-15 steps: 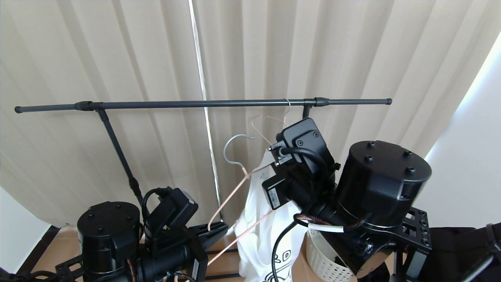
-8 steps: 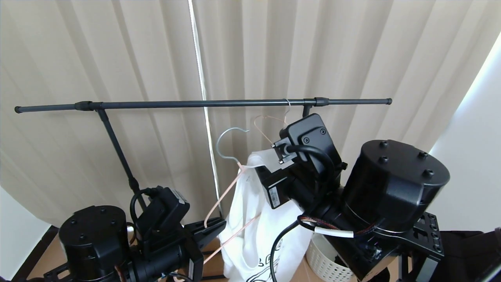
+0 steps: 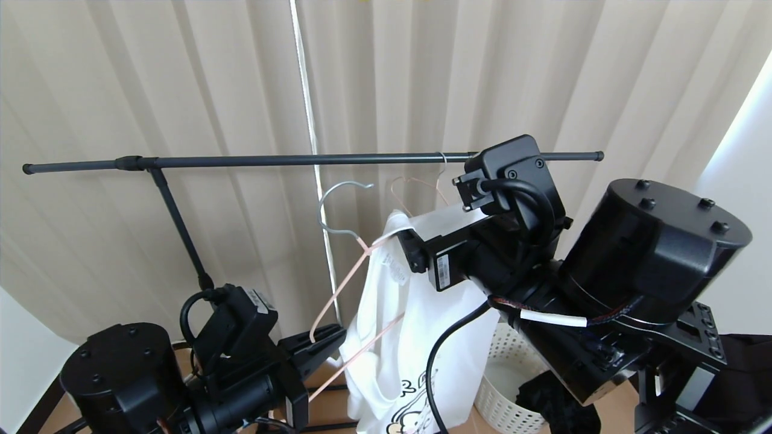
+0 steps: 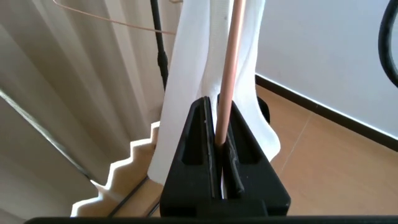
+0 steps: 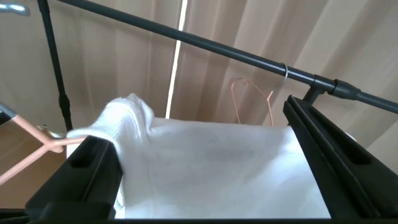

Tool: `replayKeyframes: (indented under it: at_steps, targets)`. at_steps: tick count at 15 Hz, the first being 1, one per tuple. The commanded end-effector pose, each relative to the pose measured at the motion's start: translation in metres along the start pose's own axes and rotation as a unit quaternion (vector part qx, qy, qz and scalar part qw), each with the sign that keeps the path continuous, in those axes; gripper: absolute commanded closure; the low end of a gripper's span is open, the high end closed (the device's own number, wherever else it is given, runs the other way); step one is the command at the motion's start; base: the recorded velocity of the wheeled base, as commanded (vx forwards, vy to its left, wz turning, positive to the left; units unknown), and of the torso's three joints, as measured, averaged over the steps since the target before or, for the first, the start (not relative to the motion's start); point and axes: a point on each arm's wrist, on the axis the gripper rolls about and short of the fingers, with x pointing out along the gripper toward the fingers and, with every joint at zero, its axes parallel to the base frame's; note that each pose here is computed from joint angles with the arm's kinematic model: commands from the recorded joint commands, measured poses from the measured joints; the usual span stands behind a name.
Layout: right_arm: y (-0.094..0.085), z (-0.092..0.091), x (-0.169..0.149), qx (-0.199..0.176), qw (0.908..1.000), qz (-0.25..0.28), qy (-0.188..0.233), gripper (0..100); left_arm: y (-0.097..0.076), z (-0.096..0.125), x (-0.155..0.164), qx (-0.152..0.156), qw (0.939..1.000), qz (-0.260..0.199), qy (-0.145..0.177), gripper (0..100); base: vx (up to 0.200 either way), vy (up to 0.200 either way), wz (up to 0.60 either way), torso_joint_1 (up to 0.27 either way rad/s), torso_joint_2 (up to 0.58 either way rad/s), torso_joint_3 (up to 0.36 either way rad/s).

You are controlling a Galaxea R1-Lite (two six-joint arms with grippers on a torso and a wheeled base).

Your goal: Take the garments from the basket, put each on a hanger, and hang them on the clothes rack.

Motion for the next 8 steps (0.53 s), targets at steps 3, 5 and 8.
replayKeyframes:
  at_steps: [3, 5, 8]
  targets:
    - [0.0, 0.003, -0.002, 0.003, 1.0, 0.001, -0.004, 0, 0.002, -0.011, 0.008, -0.003, 0.9994, 0.027, 0.023, 100, 0.0, 0.0, 0.0, 0.0, 0.0, 0.0]
    - [0.006, 0.003, -0.005, 0.002, 0.9999, 0.012, -0.004, 0, 0.003, -0.013, 0.012, -0.003, 0.9993, 0.03, 0.022, 100, 0.0, 0.0, 0.0, 0.0, 0.0, 0.0]
    - [0.008, -0.001, -0.005, -0.003, 0.9999, 0.015, 0.003, 0, 0.005, -0.021, 0.02, -0.008, 0.9986, 0.044, 0.029, 100, 0.0, 0.0, 0.0, 0.0, 0.0, 0.0]
